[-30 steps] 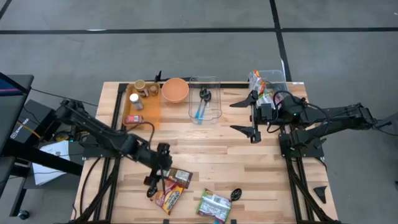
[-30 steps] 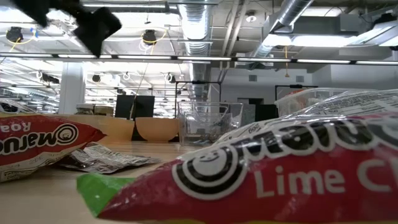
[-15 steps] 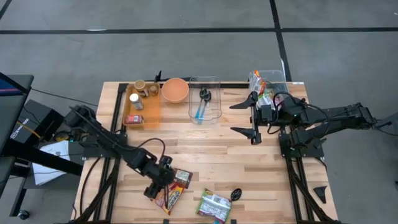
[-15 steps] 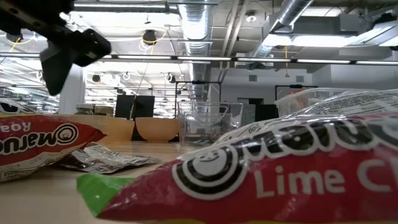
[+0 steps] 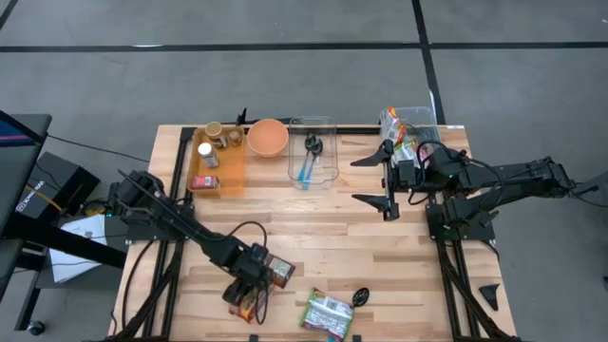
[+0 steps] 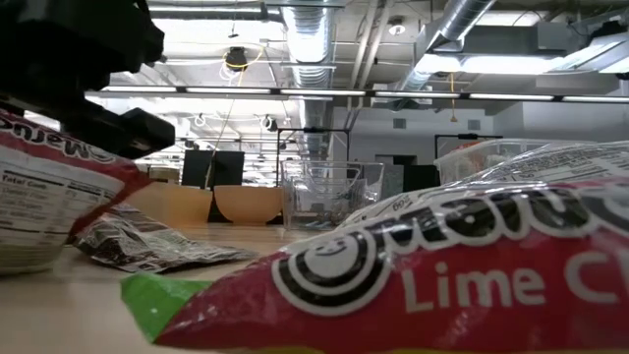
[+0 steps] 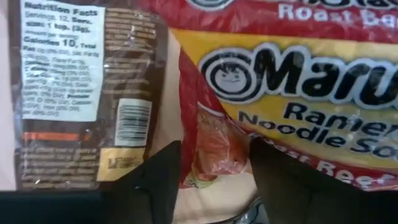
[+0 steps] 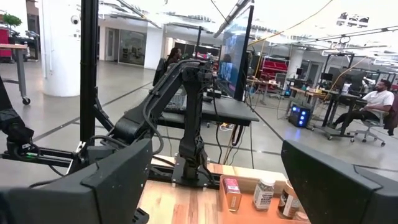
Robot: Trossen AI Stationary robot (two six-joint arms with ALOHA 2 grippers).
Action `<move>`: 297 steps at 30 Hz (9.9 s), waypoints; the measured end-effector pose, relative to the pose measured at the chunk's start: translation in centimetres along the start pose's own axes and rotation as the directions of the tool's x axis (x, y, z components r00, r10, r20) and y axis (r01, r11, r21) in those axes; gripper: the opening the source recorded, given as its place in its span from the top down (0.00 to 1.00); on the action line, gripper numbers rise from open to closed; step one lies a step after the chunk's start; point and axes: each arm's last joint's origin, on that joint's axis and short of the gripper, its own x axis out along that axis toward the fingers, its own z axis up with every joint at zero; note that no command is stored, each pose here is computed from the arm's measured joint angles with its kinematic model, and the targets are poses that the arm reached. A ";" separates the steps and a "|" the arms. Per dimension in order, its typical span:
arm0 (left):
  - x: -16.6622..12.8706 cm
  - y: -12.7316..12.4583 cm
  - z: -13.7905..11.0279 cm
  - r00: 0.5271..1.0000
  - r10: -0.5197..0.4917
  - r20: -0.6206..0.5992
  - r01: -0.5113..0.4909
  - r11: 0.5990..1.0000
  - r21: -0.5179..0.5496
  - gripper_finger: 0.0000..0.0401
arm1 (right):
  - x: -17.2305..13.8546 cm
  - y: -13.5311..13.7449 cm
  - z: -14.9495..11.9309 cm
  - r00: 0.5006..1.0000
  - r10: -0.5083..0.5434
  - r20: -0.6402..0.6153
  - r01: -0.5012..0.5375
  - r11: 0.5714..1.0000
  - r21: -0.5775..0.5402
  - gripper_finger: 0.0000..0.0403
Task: Pick & Place Food Item
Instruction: Put the red noodle pack into the transparent bin
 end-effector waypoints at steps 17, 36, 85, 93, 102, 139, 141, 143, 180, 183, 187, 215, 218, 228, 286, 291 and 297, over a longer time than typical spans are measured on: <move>-4.5 0.8 0.6 0.984 0.001 0.178 -0.001 1.000 0.000 1.00 | 0.0 0.0 -0.1 1.000 0.001 -0.006 -0.001 1.000 0.000 0.12; -10.8 3.9 1.0 0.760 0.483 0.434 -0.541 0.841 0.013 1.00 | 0.0 -0.5 -0.2 1.000 -0.023 -0.019 0.024 0.999 0.023 0.12; -13.4 11.8 6.3 -0.100 0.929 0.356 -0.928 0.042 -0.370 1.00 | 4.1 -1.6 -3.7 0.952 -0.171 -0.254 0.188 0.981 0.045 0.12; -13.4 11.8 6.3 -0.100 0.929 0.356 -0.928 0.042 -0.370 1.00 | 6.8 -2.0 -4.5 0.912 -0.170 -0.374 0.199 0.979 0.040 0.12; -13.4 11.8 6.3 -0.099 0.929 0.357 -0.928 0.043 -0.369 1.00 | 7.1 -2.2 -4.6 0.896 -0.171 -0.409 0.211 0.976 0.055 0.24; -13.3 11.8 6.4 -0.097 0.924 0.369 -0.915 0.063 -0.399 0.98 | 7.1 -1.9 -4.7 0.894 -0.158 -0.419 0.196 0.980 0.047 1.00; -13.3 11.8 6.4 -0.095 0.926 0.366 -0.914 0.065 -0.400 0.95 | 7.1 -1.9 -4.8 0.894 -0.159 -0.420 0.195 0.980 0.044 1.00; -13.1 11.8 6.4 -0.080 0.930 0.360 -0.926 0.065 -0.372 0.91 | 7.1 -1.9 -4.8 0.892 -0.157 -0.424 0.193 0.980 0.042 1.00; -17.0 6.7 -2.2 -0.067 0.753 0.655 -0.870 0.278 -0.408 0.37 | 1.9 -6.8 -4.4 0.805 -0.389 -0.448 0.431 0.903 -0.009 1.00; -16.9 6.6 -2.5 -0.062 0.750 0.658 -0.871 0.281 -0.402 0.38 | 0.7 -7.0 -4.1 0.797 -0.427 -0.427 0.465 0.885 -0.016 1.00; -16.9 6.6 -2.6 -0.061 0.749 0.660 -0.872 0.282 -0.401 0.38 | -1.2 -7.1 -3.7 0.773 -0.503 -0.387 0.532 0.846 -0.036 1.00; -16.9 6.6 -2.6 -0.062 0.744 0.666 -0.871 0.285 -0.400 0.38 | -10.2 -9.2 -5.2 0.233 -0.868 -0.438 0.920 0.343 -0.190 1.00; -16.9 6.6 -2.6 -0.062 0.744 0.666 -0.871 0.285 -0.400 0.38 | -10.5 -9.3 -5.5 0.210 -0.863 -0.459 0.918 0.336 -0.211 1.00; -16.9 6.6 -2.6 -0.062 0.744 0.666 -0.871 0.285 -0.400 0.38 | -10.6 -9.0 -6.2 0.274 -0.786 -0.554 0.885 0.432 -0.175 1.00; -16.9 6.6 -2.6 -0.062 0.744 0.666 -0.872 0.285 -0.399 0.38 | -10.2 -13.2 -12.4 0.171 -0.432 -0.886 0.866 0.494 -0.074 0.98; -16.9 6.6 -2.6 -0.062 0.744 0.665 -0.872 0.284 -0.399 0.38 | -10.3 -13.0 -12.5 0.163 -0.420 -0.893 0.865 0.496 -0.075 0.98; -16.9 6.6 -2.6 -0.062 0.744 0.666 -0.871 0.284 -0.400 0.38 | -10.3 -13.0 -12.5 0.162 -0.418 -0.894 0.869 0.490 -0.072 0.99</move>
